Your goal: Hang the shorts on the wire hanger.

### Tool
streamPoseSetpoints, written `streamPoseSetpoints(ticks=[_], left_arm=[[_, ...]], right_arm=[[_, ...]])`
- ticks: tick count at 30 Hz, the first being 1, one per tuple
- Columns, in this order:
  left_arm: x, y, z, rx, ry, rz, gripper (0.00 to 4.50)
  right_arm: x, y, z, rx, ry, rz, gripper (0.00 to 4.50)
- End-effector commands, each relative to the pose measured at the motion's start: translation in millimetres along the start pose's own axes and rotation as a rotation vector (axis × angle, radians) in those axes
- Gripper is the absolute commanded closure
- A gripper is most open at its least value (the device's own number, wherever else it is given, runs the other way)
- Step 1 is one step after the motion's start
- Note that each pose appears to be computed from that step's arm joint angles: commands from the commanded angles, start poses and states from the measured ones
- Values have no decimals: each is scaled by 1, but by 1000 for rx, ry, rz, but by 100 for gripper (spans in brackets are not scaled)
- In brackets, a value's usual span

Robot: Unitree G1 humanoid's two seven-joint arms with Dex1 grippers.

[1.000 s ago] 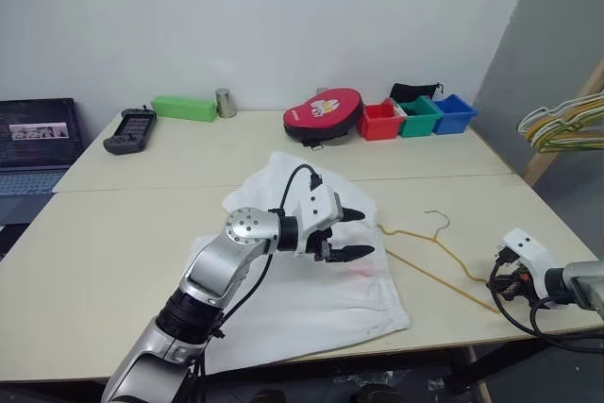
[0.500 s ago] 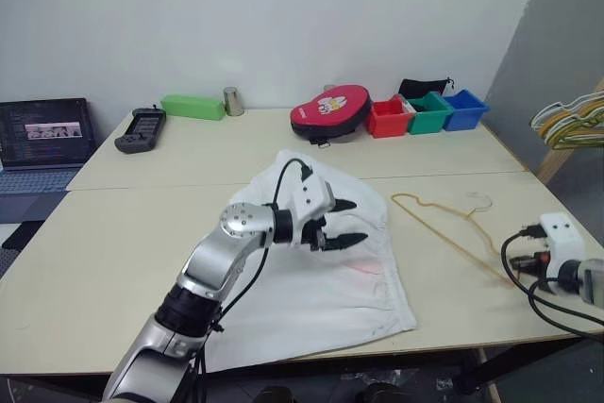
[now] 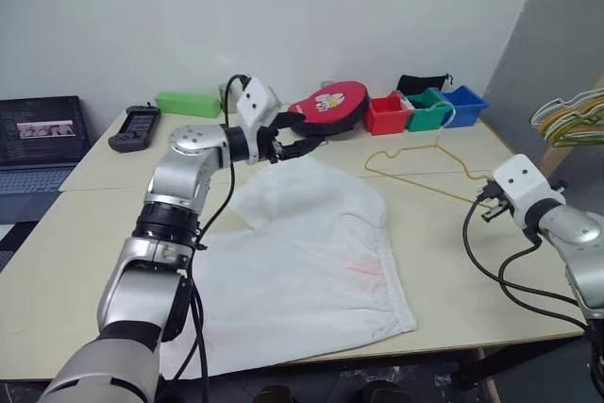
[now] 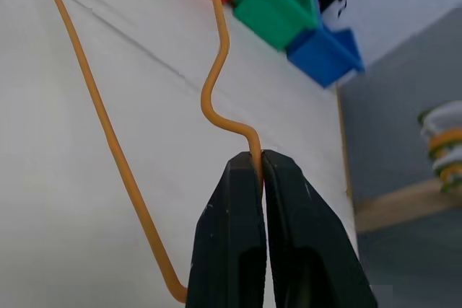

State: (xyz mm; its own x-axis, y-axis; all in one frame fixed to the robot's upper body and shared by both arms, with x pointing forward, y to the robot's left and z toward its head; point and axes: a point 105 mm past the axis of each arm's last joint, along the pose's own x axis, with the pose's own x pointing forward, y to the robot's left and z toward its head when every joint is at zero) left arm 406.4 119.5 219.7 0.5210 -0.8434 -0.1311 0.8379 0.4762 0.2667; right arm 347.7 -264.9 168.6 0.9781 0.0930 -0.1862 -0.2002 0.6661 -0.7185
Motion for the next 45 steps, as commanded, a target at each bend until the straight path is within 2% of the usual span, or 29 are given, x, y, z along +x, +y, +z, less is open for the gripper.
streamPoseSetpoints(ticks=[1,3,4,9,13,21,25,34,35,45], left_arm=[[-20,16,25,19,-44,-68,57],[-26,20,24,23,-27,-93,10],[-27,22,23,36,-11,-97,2],[-29,27,25,154,64,-139,2],[-28,30,24,199,109,-145,2],[-25,9,-6,213,233,-310,2],[-23,7,-10,222,244,-319,2],[-24,1,-23,203,287,-358,2],[-24,0,-25,201,291,-361,38],[-24,-2,-30,174,289,-366,268]], right_arm=[[0,-24,52,-167,-241,-108,450],[0,-24,68,-237,-322,-114,450],[0,-22,73,-248,-352,-109,450],[-8,6,107,-420,-557,-19,450],[-11,19,114,-484,-621,-2,450],[-24,32,143,-521,-750,-36,450],[-33,31,156,-564,-817,-76,450],[-43,26,167,-620,-886,-143,450],[-42,26,166,-624,-882,-144,450],[-34,27,153,-664,-838,-140,450]])
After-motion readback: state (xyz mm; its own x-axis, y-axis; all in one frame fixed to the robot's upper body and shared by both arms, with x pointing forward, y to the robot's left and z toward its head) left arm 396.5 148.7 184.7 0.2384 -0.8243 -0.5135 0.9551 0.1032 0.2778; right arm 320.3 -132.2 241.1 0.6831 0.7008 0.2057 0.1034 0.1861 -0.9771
